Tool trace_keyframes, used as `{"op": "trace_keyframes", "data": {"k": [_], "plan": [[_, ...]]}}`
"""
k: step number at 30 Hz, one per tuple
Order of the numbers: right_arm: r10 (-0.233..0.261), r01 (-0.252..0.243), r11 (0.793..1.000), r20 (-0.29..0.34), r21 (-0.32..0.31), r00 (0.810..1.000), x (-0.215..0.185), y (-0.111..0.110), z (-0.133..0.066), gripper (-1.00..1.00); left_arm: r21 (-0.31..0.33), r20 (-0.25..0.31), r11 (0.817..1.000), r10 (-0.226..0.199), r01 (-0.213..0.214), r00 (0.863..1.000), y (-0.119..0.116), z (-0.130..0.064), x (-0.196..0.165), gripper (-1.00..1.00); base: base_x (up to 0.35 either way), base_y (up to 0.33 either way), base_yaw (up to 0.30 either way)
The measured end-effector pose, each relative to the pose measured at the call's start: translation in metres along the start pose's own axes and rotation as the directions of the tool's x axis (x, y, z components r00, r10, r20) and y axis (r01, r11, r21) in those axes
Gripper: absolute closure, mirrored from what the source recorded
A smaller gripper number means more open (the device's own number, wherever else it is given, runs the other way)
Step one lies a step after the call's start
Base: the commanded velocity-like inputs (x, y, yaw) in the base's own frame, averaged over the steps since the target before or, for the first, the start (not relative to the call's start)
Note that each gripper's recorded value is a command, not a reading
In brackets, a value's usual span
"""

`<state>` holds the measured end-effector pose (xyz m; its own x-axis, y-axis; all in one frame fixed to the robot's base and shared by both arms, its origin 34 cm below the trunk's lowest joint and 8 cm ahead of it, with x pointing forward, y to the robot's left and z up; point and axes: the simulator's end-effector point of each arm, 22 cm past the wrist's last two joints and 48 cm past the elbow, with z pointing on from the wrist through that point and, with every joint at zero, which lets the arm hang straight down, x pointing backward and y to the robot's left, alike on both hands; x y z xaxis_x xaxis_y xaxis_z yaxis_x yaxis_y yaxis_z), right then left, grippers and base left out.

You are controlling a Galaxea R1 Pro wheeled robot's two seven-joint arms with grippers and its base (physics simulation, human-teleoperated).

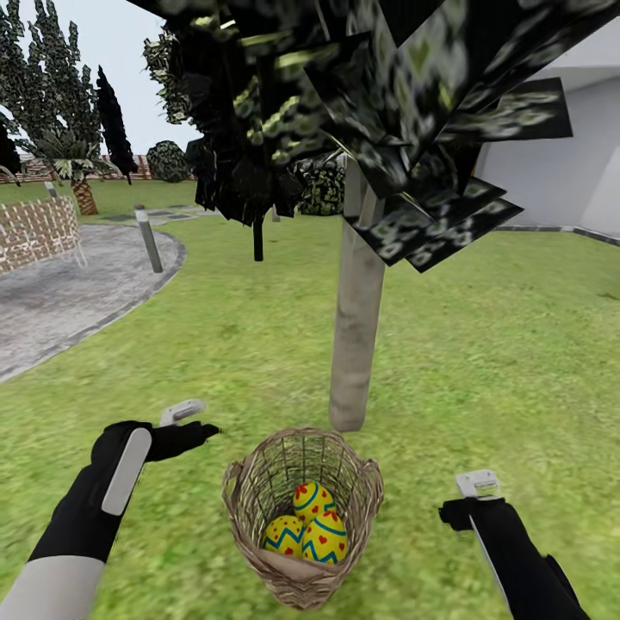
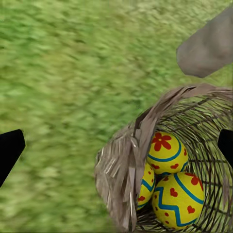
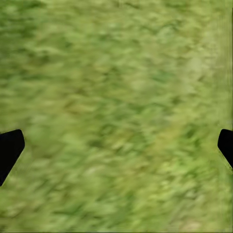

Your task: Take the three Easter eggs out of the wicker basket on the lawn in the garden, then place them on the lawn next to a single tree (choose any tree) so that all three eggs are next to the same tree and none are left in the basket.

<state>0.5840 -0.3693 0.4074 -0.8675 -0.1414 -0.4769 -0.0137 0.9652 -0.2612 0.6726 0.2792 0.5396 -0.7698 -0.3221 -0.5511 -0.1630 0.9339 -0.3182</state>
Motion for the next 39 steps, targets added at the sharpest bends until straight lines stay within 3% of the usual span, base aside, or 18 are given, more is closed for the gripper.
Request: {"op": "trace_keyframes", "data": {"k": [5, 7, 13, 18, 20, 22, 24, 25, 29, 31, 33, 36, 39], "plan": [[0.022, -0.023, 0.995, -0.011, -0.099, 1.000, -0.022, 0.013, -0.026, -1.00, -0.025, 0.019, 0.996, -0.089, 0.090, 0.996, 0.027, -0.011, -0.016, -1.00, 0.000, 0.000, 0.000], [0.029, -0.028, 0.991, 0.012, -0.127, 1.000, -0.038, 0.015, -0.038, -1.00, -0.031, 0.012, 0.993, -0.117, 0.118, 0.993, 0.034, -0.012, -0.016, -1.00, 0.000, 0.000, 0.000], [0.058, -0.047, 0.977, 0.048, -0.208, 0.997, -0.077, 0.022, -0.079, -1.00, -0.040, -0.001, 0.989, -0.142, 0.142, 0.990, 0.037, -0.017, -0.020, -1.00, 0.000, 0.000, 0.000], [0.065, -0.025, 0.942, 0.109, -0.336, 0.992, -0.113, 0.044, -0.114, -1.00, -0.050, -0.022, 0.984, -0.170, 0.169, 0.985, 0.042, -0.019, -0.019, -1.00, 0.000, 0.000, 0.000], [0.061, -0.009, 0.933, 0.132, -0.360, 0.989, -0.129, 0.052, -0.124, -1.00, -0.055, -0.032, 0.981, -0.187, 0.186, 0.982, 0.045, -0.020, -0.018, -1.00, 0.000, 0.000, 0.000], [0.037, 0.023, 0.921, 0.147, -0.389, 0.988, -0.140, 0.076, -0.134, -1.00, -0.057, -0.036, 0.980, -0.194, 0.192, 0.980, 0.045, -0.022, -0.019, -1.00, 0.000, 0.000, 0.000], [-0.019, 0.093, 0.896, 0.170, -0.434, 0.985, -0.150, 0.128, -0.150, -1.00, -0.057, -0.040, 0.979, -0.197, 0.194, 0.980, 0.043, -0.023, -0.021, -1.00, 0.000, 0.000, 0.000], [-0.066, 0.143, 0.894, 0.191, -0.425, 0.979, -0.155, 0.156, -0.159, -1.00, -0.055, -0.041, 0.979, -0.198, 0.195, 0.979, 0.042, -0.024, -0.022, -1.00, 0.000, 0.000, 0.000], [-0.145, 0.220, 0.913, 0.231, -0.344, 0.962, -0.165, 0.190, -0.171, -1.00, -0.053, -0.039, 0.979, -0.198, 0.196, 0.979, 0.040, -0.026, -0.024, -1.00, 0.000, 0.000, 0.000], [-0.175, 0.251, 0.912, 0.247, -0.324, 0.953, -0.167, 0.201, -0.175, -1.00, -0.052, -0.039, 0.979, -0.198, 0.196, 0.979, 0.039, -0.026, -0.024, -1.00, 0.000, 0.000, 0.010], [-0.207, 0.289, 0.902, 0.264, -0.320, 0.942, -0.168, 0.215, -0.181, -1.00, -0.050, -0.040, 0.979, -0.198, 0.196, 0.979, 0.038, -0.026, -0.024, -1.00, 0.000, 0.000, 0.103], [-0.278, 0.379, 0.862, 0.310, -0.337, 0.909, -0.166, 0.256, -0.199, -1.00, -0.042, -0.042, 0.979, -0.203, 0.202, 0.978, 0.036, -0.025, -0.023, -1.00, 0.000, 0.000, 0.168], [-0.311, 0.405, 0.854, 0.305, -0.326, 0.900, -0.159, 0.266, -0.196, -1.00, -0.023, -0.042, 0.976, -0.215, 0.215, 0.976, 0.033, -0.024, -0.024, -1.00, 0.000, 0.000, 0.182]]}}
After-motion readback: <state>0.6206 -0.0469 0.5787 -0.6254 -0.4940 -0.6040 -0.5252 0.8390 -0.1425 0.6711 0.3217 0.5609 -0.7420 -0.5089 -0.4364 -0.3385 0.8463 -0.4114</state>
